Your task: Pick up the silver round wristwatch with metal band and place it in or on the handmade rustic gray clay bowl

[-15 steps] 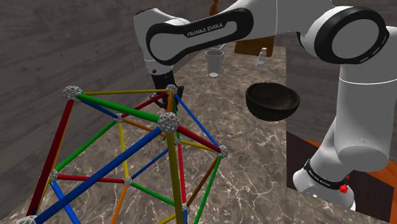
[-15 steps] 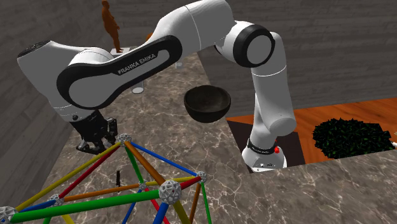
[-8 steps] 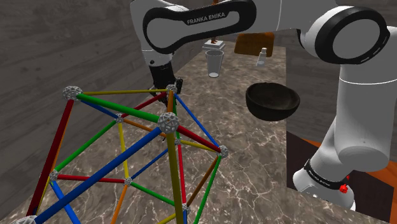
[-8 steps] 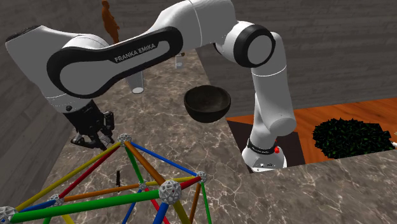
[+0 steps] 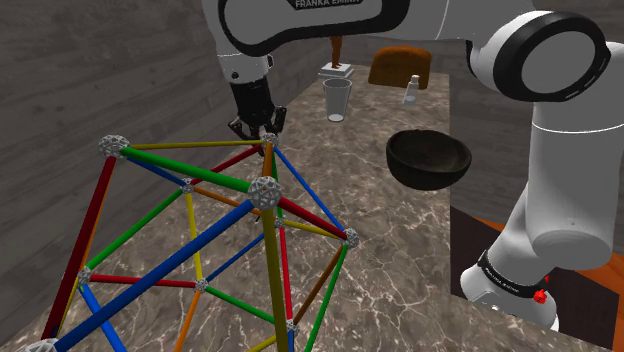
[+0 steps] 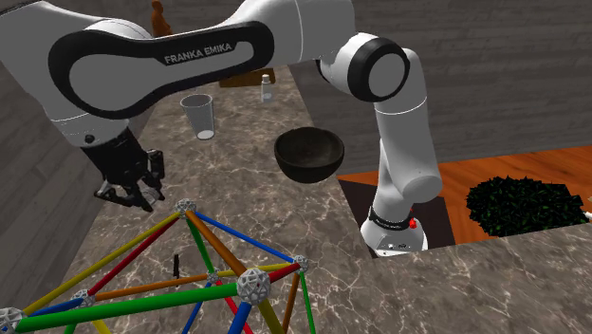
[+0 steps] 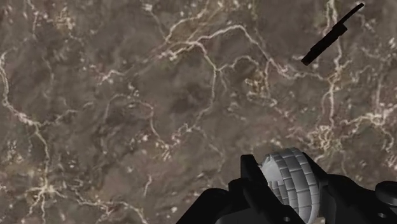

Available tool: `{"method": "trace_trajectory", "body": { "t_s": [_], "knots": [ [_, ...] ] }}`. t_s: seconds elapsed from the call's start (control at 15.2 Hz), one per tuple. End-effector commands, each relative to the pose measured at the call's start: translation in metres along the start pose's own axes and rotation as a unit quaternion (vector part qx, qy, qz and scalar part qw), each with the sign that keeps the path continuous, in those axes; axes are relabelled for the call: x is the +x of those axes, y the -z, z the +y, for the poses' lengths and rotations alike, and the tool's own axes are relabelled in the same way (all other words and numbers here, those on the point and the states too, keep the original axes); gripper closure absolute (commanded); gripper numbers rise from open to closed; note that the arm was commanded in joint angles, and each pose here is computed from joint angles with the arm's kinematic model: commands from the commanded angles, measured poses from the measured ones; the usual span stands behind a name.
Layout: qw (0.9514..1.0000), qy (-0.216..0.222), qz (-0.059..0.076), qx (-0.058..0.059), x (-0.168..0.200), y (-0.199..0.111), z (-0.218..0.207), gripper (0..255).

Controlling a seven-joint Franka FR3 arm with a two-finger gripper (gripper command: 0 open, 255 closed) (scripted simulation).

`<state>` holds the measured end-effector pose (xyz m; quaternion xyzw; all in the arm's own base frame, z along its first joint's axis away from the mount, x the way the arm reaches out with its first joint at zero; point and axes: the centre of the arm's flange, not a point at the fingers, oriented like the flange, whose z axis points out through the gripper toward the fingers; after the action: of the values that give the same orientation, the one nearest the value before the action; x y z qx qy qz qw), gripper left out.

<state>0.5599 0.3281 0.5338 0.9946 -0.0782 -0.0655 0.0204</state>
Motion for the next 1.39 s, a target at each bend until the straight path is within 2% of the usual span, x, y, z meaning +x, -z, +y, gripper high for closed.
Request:
{"method": "trace_trajectory", "body": {
  "t_s": [0.0,1.06,1.32],
  "knots": [
    [1.0000,0.000,0.000,0.000,-0.001,0.011,0.000,255],
    [1.0000,0.000,0.000,0.000,-0.012,0.095,0.005,255],
    [1.0000,0.000,0.000,0.000,-0.036,0.091,0.036,255]
  ]
}}
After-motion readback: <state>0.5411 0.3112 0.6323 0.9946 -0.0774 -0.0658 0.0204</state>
